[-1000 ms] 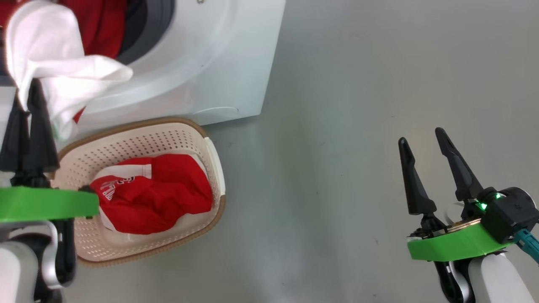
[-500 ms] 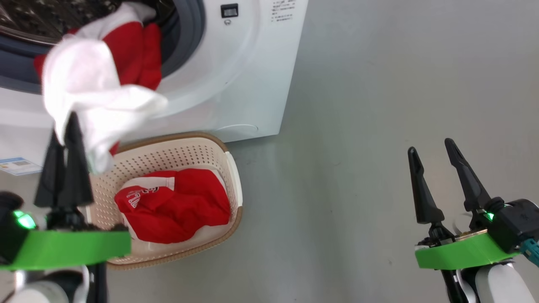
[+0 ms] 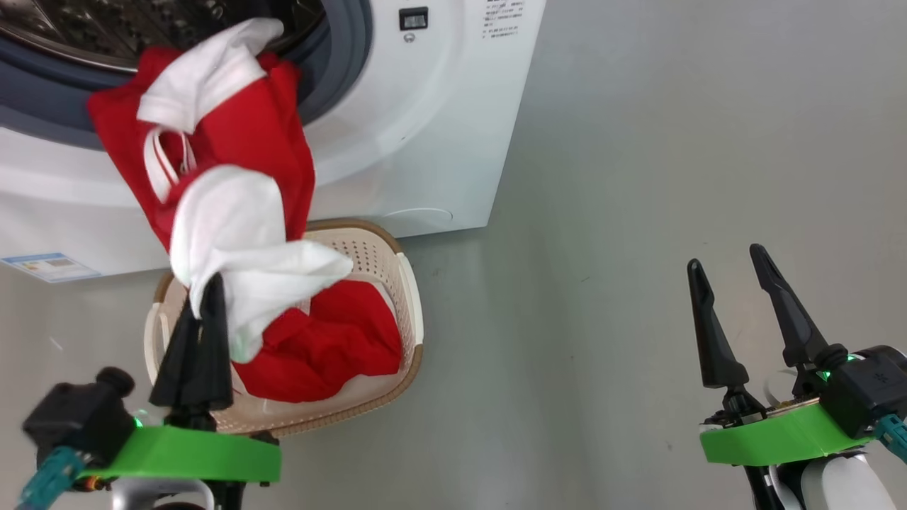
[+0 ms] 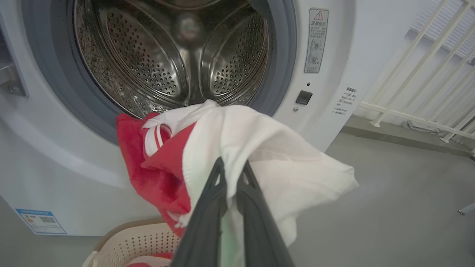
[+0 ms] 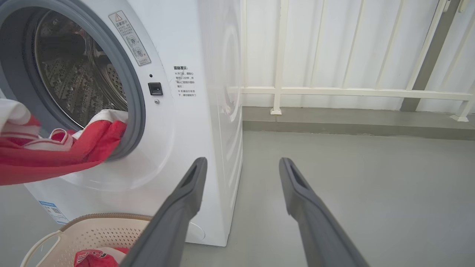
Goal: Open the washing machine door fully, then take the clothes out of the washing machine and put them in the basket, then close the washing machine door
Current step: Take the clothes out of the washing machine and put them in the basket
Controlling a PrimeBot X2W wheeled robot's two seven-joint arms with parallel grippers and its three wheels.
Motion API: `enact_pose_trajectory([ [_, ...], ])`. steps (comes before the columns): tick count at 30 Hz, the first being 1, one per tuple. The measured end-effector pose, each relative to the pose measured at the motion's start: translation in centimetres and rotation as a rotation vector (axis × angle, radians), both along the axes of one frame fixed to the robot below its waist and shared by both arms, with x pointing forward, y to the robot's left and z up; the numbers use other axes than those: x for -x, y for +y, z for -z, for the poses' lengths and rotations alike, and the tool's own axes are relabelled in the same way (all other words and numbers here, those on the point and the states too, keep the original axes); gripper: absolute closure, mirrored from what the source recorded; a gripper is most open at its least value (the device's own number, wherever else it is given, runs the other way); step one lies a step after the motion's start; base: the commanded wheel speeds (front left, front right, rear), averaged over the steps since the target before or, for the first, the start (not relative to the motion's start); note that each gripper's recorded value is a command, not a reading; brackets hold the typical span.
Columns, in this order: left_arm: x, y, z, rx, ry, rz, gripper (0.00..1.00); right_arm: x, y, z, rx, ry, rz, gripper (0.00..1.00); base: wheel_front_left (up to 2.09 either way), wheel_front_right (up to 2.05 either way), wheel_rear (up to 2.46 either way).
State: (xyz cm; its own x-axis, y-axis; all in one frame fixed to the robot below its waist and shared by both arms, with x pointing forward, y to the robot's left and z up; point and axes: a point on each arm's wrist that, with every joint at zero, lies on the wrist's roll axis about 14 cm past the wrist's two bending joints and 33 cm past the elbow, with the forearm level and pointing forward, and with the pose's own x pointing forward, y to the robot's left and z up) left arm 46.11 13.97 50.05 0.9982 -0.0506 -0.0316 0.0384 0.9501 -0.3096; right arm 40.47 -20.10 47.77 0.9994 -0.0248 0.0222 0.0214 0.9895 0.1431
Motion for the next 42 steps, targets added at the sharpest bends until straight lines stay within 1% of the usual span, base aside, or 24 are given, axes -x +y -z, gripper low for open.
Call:
enact_pose_trajectory([
  [4, -0.1, 0.0, 3.8, 0.001, 0.101, -0.007, 1.0, -0.2, 0.1, 0.5, -0.001, 0.014, -0.004, 0.0, 0.0, 0.0, 0.0],
  [10, -1.4, -0.8, 7.4, 0.0, 0.172, 0.017, 1.0, -0.2, 0.1, 1.3, 0.001, 0.037, -0.002, 0.0, 0.0, 0.0, 0.0],
  [22, -2.4, -1.9, 16.4, -0.025, 0.391, 0.052, 1.0, -0.9, -0.7, 2.4, 0.012, 0.064, 0.016, 0.0, 0.0, 0.0, 0.0],
  [32, -3.0, -2.5, 22.1, -0.05, 0.537, 0.074, 1.0, -1.3, -1.5, 3.9, 0.014, 0.102, 0.038, 0.0, 0.0, 0.0, 0.0],
  [42, -2.6, -3.0, 25.9, -0.057, 0.656, 0.082, 1.0, -1.6, -2.0, 5.3, 0.016, 0.135, 0.052, 0.0, 0.0, 0.0, 0.0],
])
